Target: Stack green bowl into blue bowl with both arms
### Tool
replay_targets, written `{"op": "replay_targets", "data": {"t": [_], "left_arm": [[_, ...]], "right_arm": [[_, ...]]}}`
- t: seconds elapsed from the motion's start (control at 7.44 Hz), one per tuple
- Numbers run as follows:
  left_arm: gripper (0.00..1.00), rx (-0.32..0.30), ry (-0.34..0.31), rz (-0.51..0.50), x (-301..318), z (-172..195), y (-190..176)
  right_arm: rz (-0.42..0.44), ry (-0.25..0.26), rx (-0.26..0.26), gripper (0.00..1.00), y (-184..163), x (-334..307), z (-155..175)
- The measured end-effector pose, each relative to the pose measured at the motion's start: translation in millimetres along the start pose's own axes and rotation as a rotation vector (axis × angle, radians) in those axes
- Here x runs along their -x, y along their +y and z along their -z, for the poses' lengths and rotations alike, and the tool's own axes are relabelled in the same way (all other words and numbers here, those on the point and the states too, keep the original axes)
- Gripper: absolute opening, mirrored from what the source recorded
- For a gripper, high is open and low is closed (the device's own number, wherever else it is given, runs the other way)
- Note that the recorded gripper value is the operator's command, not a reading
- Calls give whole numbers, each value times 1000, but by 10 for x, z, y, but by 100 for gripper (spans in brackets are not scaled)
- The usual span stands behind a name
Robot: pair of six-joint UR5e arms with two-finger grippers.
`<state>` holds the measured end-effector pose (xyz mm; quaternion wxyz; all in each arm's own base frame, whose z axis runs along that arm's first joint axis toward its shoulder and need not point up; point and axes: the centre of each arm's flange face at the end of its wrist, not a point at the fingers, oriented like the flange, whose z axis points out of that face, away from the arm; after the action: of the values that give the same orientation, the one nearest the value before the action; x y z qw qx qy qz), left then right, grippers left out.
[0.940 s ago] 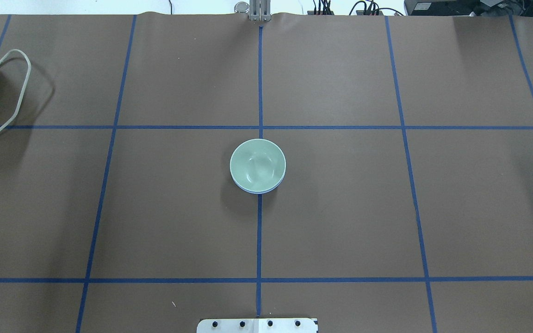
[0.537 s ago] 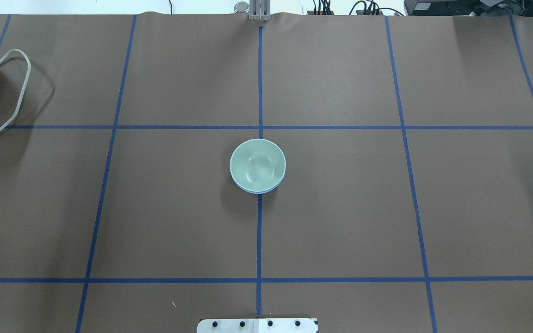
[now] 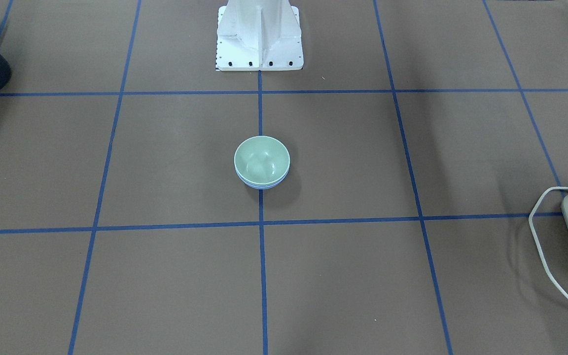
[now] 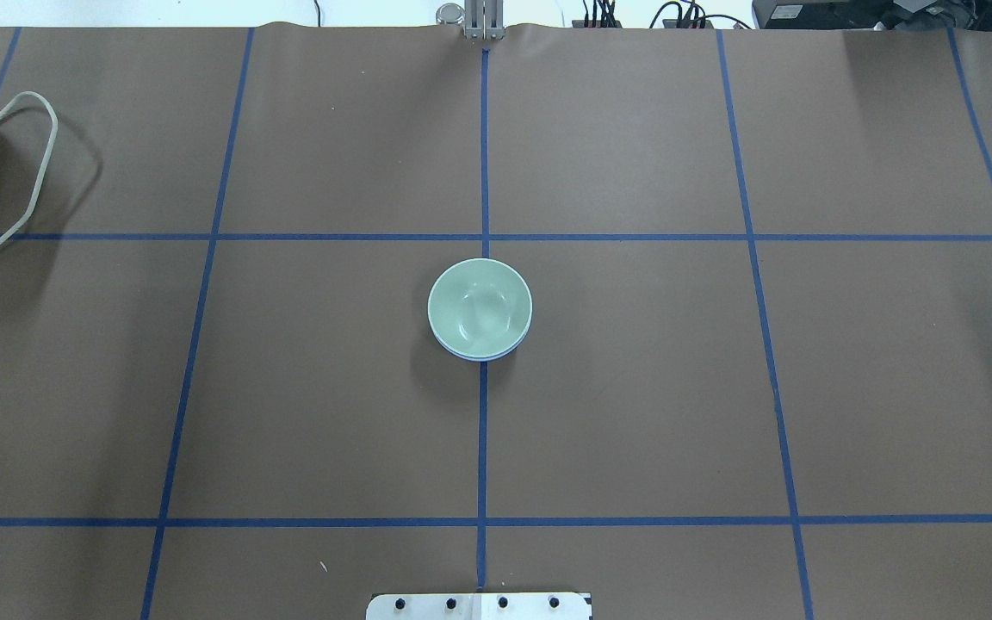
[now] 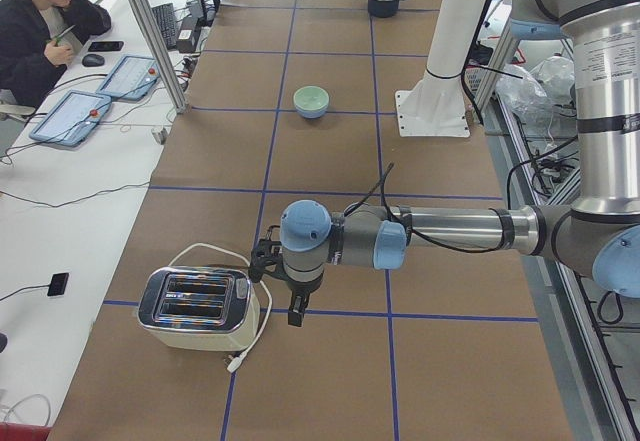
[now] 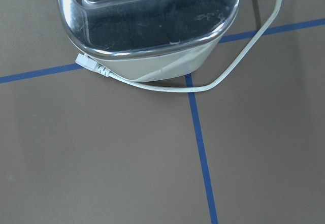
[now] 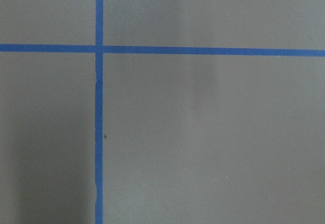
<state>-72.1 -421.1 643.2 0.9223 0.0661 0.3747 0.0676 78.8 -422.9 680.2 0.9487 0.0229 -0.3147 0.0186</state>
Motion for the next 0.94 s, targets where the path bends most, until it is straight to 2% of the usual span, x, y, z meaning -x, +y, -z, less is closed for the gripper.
{"op": "replay_targets", "data": {"t": [0.94], "left_arm": [[99, 3, 0, 4, 14, -10, 22]], "right_arm": [[-1, -1, 1, 100, 6, -2, -4]]}}
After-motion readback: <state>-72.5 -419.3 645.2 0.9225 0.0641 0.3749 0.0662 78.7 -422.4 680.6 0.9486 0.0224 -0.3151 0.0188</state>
